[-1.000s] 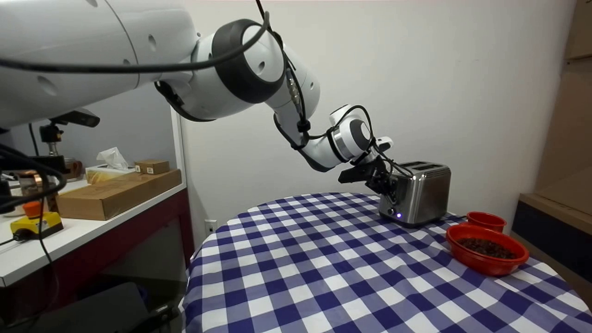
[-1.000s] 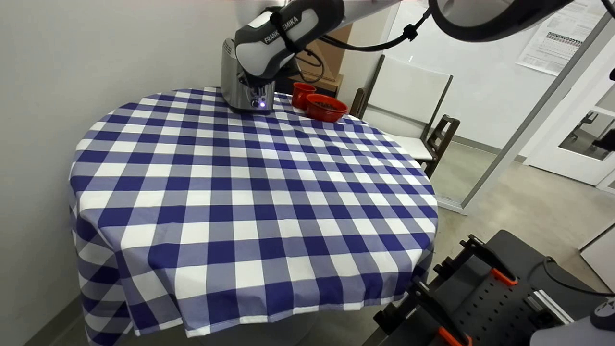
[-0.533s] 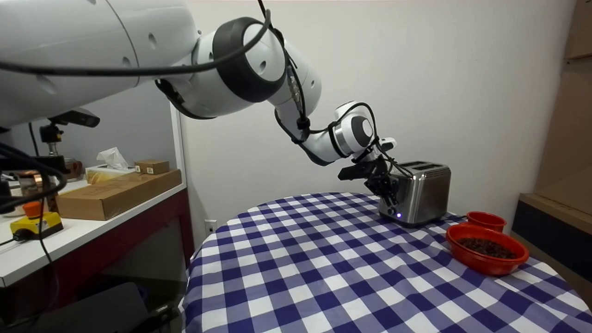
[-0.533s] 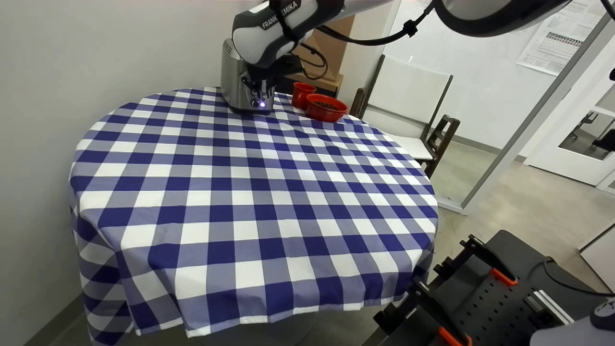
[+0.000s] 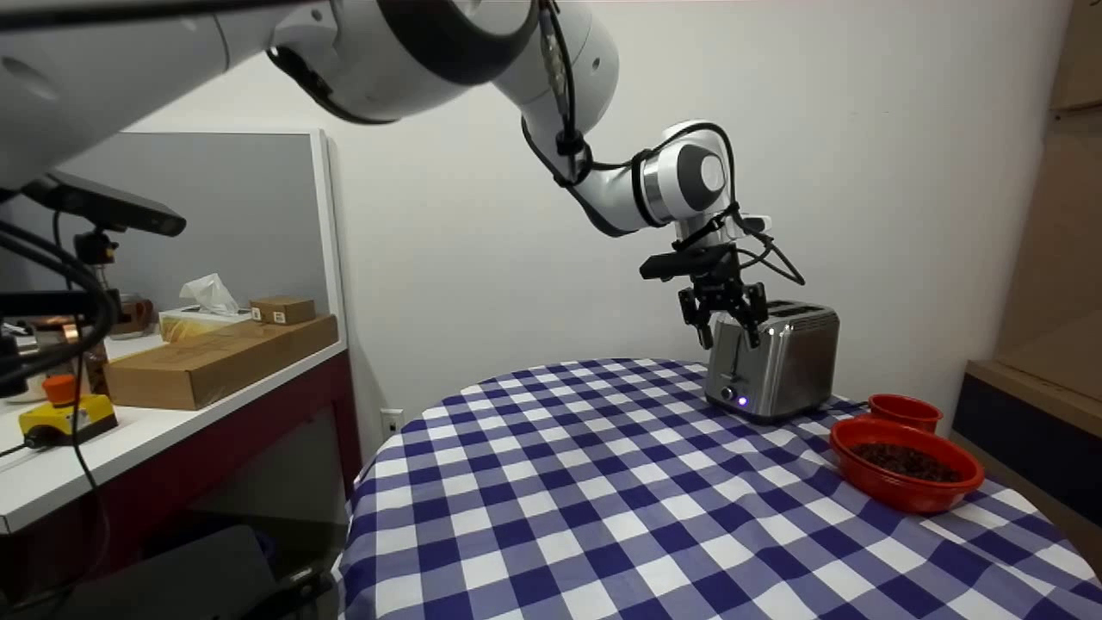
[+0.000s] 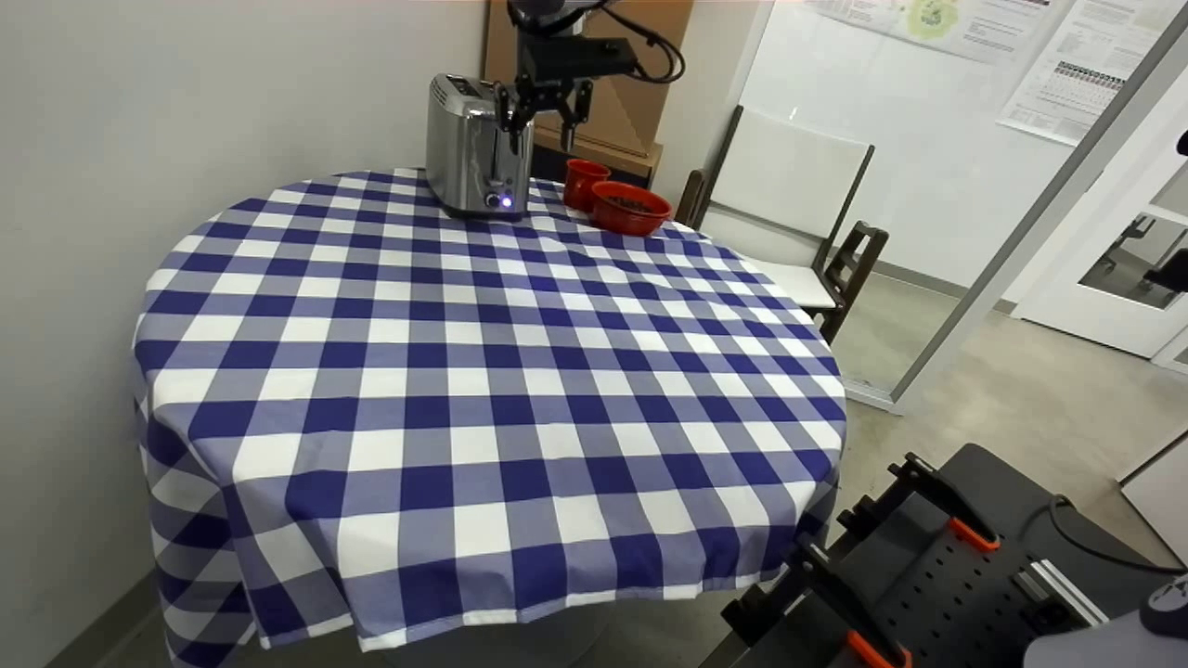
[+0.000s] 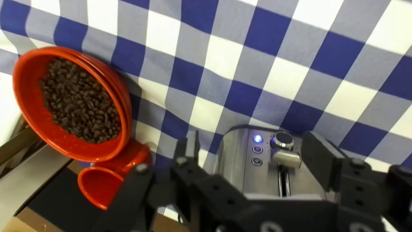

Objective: Push down the switch of the toaster

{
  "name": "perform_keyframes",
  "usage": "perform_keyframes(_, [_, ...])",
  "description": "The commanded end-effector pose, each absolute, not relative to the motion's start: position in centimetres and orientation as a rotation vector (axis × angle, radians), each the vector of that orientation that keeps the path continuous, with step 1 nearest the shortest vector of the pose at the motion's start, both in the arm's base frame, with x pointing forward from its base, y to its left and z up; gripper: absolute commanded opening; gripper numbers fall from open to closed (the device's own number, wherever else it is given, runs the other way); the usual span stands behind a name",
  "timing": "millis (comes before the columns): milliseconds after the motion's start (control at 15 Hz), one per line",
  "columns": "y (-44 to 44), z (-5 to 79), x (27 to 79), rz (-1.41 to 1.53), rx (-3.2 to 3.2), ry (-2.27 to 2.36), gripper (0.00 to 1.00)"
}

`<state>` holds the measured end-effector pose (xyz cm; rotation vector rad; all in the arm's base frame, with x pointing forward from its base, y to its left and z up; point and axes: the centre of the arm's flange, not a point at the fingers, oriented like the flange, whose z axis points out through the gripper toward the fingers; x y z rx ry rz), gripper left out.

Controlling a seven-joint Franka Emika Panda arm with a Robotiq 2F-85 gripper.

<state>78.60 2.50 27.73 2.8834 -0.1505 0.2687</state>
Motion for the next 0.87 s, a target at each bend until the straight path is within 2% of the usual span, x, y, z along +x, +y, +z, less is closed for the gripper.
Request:
perform_keyframes(0, [1.3, 30.3, 70.5, 0.033, 2.988, -0.073, 1.00])
perform_keyframes(267, [1.2, 31.9, 66.0, -0.184, 3.042, -0.092, 1.00])
perform_keyframes(533, [0.6, 34.1, 61.2, -0.256, 3.034, -0.019, 1.00])
perform_keyframes(600, [1.3, 32.5, 67.2, -0.223, 3.011, -0.077, 1.00])
perform_keyframes(800, [0.9, 33.8, 64.7, -0.247, 3.014, -0.048, 1.00])
